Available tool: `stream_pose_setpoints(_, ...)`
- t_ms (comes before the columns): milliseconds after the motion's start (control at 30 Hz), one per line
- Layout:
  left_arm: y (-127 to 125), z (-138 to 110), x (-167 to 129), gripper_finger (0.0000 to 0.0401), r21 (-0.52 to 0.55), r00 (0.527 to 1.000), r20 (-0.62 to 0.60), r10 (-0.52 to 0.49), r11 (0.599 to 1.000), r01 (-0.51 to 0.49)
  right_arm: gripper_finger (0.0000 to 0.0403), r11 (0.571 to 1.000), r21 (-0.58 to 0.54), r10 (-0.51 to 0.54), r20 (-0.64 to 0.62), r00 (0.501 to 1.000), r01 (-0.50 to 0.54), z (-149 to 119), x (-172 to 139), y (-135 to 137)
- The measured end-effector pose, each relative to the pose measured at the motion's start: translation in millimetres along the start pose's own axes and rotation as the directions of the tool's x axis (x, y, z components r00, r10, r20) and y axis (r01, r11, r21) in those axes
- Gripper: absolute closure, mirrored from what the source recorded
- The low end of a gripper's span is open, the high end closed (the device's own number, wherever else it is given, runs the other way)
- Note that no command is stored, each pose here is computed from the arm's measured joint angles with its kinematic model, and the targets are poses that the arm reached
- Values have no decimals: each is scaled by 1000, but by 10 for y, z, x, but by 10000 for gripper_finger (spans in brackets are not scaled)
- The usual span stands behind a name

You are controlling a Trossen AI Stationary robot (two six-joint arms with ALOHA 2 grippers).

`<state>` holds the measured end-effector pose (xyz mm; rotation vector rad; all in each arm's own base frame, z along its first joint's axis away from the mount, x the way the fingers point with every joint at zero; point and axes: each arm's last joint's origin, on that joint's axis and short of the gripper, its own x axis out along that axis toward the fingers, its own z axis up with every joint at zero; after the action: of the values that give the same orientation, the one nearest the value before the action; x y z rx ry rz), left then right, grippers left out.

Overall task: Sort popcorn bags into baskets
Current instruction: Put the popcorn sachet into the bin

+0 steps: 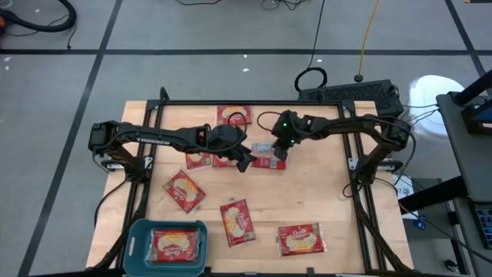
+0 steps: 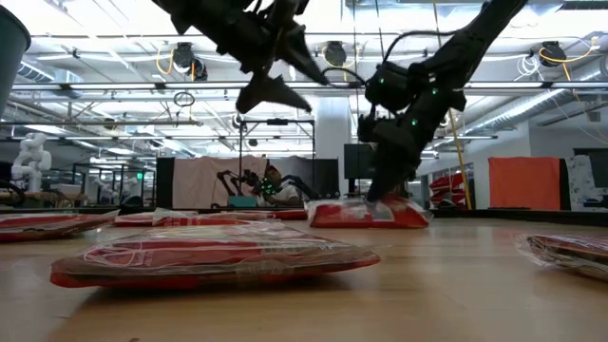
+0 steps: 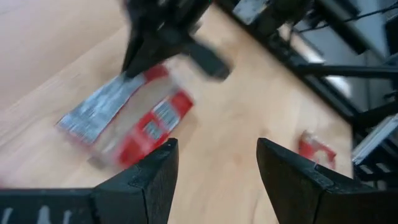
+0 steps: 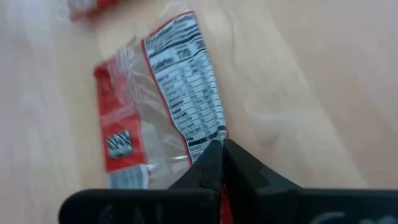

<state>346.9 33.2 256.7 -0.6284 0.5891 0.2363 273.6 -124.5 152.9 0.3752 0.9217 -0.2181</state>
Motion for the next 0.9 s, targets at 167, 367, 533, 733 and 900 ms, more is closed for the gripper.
stream_pose_setpoints(167,124,-77,-12,183,26,988,-71,140,990,-138,403,1000,4,2,52,999,-2,57,-147,38)
stream_pose_setpoints(367,215,-43,-22,183,76,981,-71,182,981,-176,403,1000,0,4,77,997,-4,83,-213,55)
stream_pose_setpoints(533,347,-72,70,183,87,977,-67,200,977,-194,402,1000,1,6,65,998,-6,72,-210,62)
stream_pose_setpoints(733,574,-200,284,182,73,985,-4,173,982,-172,402,1000,-9,17,64,998,-16,71,-202,100)
stream_pose_setpoints(900,655,-229,383,158,87,987,106,120,988,-130,402,999,-31,30,64,997,-28,71,-188,168)
